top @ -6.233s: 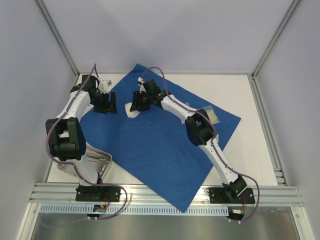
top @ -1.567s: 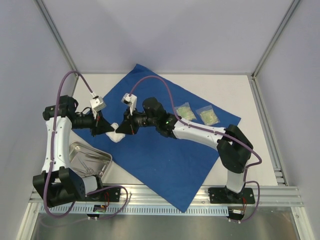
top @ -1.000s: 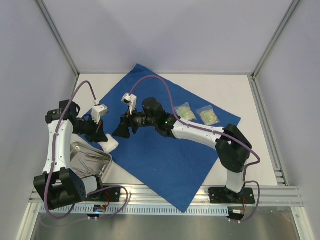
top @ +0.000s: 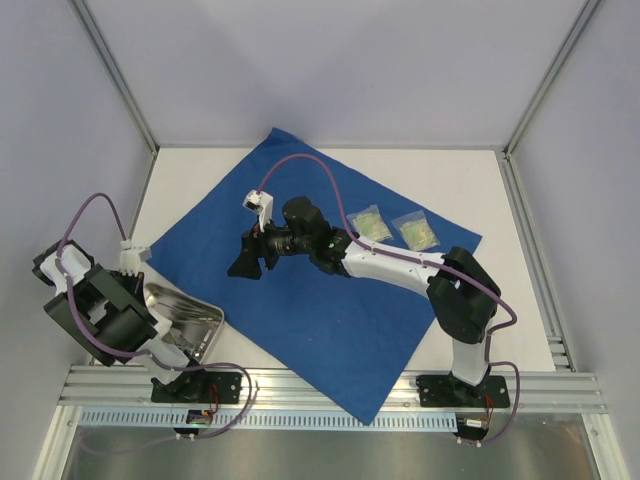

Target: Prepare the surgical pack

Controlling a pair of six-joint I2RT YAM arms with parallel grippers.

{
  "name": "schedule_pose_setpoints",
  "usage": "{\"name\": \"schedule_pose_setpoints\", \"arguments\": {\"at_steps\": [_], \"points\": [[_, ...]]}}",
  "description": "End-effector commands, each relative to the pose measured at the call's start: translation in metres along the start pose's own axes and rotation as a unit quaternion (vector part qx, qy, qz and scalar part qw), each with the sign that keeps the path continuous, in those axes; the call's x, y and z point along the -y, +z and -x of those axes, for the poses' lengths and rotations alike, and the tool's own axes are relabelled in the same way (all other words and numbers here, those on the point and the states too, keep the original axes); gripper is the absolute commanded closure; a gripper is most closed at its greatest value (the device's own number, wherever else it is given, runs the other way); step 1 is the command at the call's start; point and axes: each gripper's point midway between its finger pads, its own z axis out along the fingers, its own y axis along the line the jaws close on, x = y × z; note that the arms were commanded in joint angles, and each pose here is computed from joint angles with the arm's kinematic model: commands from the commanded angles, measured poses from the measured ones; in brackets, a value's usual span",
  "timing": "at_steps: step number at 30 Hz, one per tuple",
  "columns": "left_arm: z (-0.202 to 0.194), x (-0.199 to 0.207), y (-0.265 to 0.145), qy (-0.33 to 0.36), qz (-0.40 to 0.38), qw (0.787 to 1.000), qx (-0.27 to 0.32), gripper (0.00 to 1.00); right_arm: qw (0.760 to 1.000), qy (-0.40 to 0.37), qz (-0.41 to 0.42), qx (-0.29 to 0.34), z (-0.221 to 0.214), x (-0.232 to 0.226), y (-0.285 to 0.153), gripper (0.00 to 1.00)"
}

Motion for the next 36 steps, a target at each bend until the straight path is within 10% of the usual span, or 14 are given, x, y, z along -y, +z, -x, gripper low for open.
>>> {"name": "schedule_pose_setpoints", "arguments": {"at_steps": [1,10,26,36], "points": [[-0.006,-0.017,0.0,-0.002,0.01,1.0,0.006,1.0,1.0,-0.01,0.007,0.008,0.007,-0.003,-0.001,0.3],[-0.008,-0.037,0.018,-0.022,0.021,0.999,0.024,0.99,1.0,-0.011,0.009,0.007,0.008,-0.004,-0.002,0.3],[-0.011,-0.043,0.007,0.032,0.109,0.993,0.033,0.47,1.0,-0.006,0.013,0.002,0.004,-0.006,-0.003,0.3],[-0.006,-0.036,-0.017,0.042,0.13,0.99,0.038,0.44,1.0,-0.003,0.019,-0.001,0.004,-0.009,-0.004,0.3]]}}
